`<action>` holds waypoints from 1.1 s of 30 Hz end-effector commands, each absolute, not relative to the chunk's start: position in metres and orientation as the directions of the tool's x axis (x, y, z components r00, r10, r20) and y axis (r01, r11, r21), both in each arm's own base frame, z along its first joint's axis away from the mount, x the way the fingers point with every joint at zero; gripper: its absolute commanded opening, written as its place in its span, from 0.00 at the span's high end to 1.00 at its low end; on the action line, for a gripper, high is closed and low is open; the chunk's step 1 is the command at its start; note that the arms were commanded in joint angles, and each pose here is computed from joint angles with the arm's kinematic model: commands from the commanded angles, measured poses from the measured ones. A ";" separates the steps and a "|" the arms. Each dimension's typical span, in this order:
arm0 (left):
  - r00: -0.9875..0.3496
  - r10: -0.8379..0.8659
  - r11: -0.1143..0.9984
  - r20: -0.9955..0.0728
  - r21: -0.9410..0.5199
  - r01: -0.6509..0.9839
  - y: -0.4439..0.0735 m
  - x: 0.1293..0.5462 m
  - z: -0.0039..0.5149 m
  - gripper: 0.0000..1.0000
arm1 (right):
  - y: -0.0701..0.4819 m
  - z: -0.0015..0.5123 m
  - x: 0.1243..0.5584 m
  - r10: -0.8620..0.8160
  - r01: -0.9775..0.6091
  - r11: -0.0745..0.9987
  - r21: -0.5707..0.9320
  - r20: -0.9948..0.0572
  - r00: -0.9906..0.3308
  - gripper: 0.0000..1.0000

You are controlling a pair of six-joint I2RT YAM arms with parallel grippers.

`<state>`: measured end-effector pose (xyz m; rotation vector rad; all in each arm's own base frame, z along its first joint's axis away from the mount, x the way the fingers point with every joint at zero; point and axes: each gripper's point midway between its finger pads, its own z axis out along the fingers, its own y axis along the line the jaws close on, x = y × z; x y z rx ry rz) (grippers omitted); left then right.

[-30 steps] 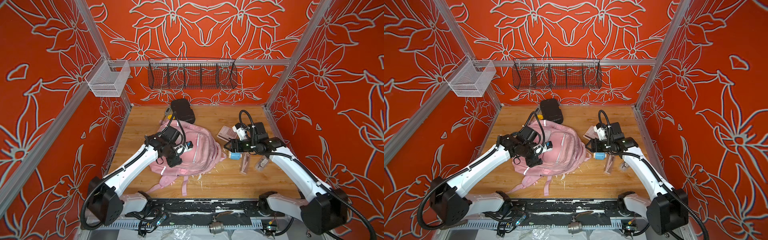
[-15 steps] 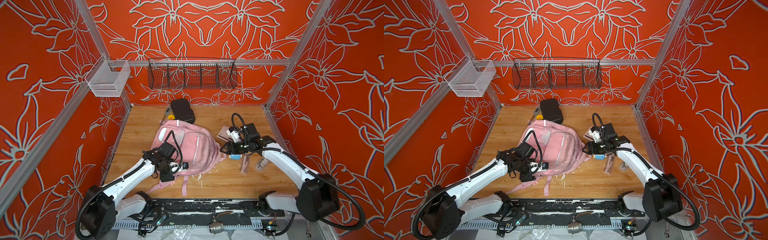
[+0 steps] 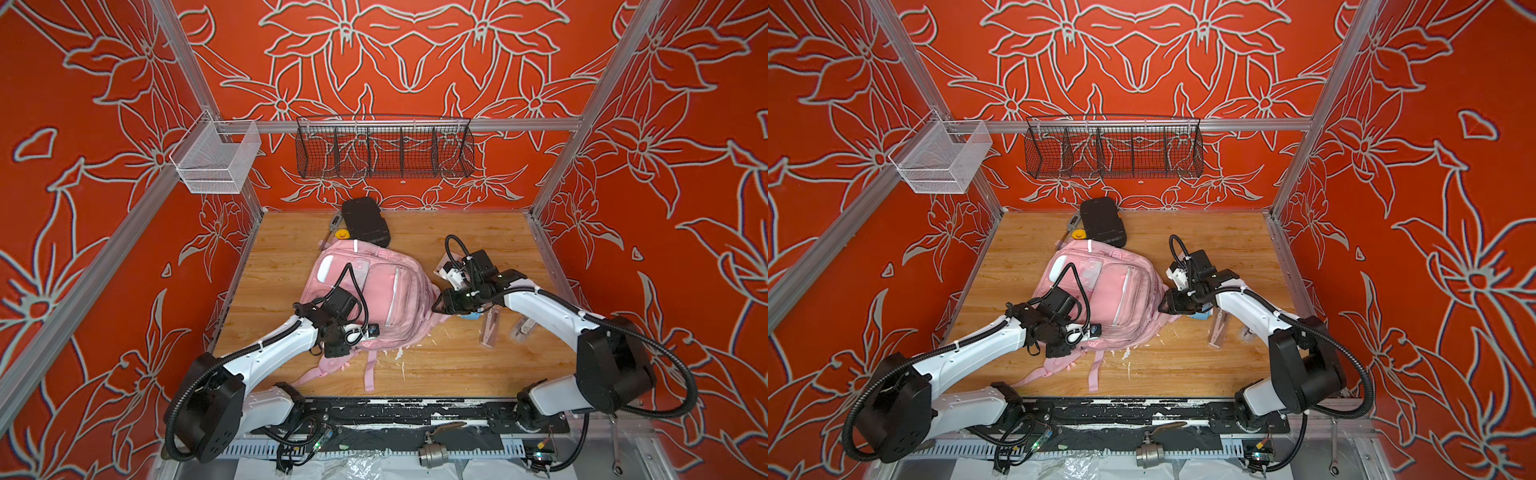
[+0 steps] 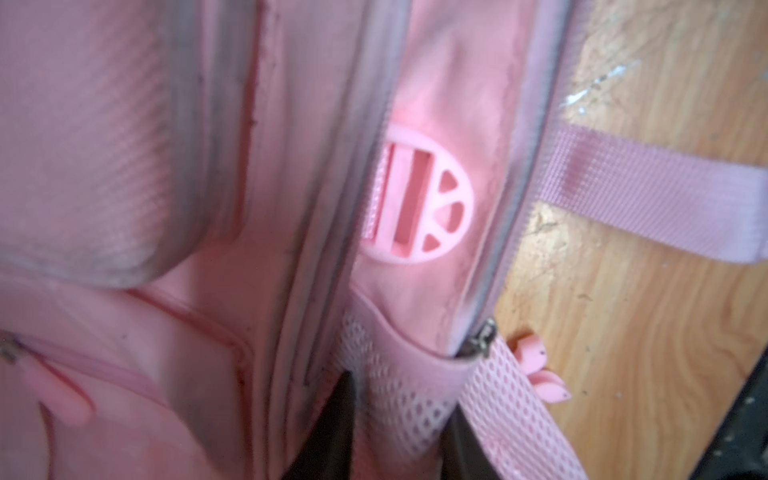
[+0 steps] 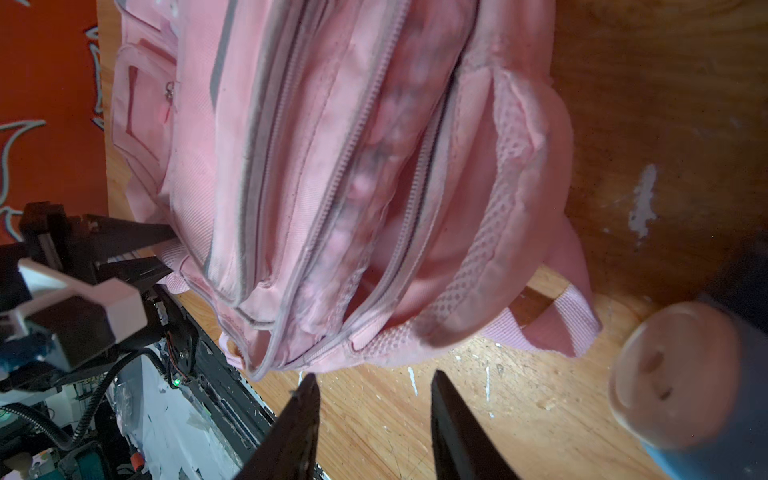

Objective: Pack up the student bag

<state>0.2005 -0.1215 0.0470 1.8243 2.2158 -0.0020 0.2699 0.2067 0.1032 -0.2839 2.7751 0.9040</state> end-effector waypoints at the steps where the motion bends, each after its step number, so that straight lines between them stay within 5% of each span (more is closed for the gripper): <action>1: -0.180 0.947 0.230 -0.266 0.170 0.958 -0.133 0.204 0.056 1.00 | 0.222 0.115 0.287 -0.115 -0.281 0.767 0.577 -0.307 -0.945 0.57; 15: -0.490 0.728 0.553 -0.478 -0.012 0.833 -0.168 0.218 0.136 1.00 | 0.270 0.169 0.350 -0.206 -0.512 0.653 0.558 -0.519 -0.830 0.58; 22: -0.601 0.672 0.643 -0.432 -0.062 0.763 -0.164 0.218 0.135 1.00 | 0.281 0.209 0.375 -0.258 -0.622 0.619 0.480 -0.623 -0.738 0.57; 28: -0.664 0.587 0.643 -0.463 -0.233 0.730 -0.193 0.217 0.149 1.00 | 0.260 0.235 0.347 -0.274 -0.743 0.604 0.289 -0.800 -0.534 0.62; 33: -0.708 0.561 0.641 -0.429 -0.316 0.700 -0.204 0.218 0.156 1.00 | 0.255 0.226 0.281 -0.343 -0.846 0.529 0.068 -0.895 -0.286 0.66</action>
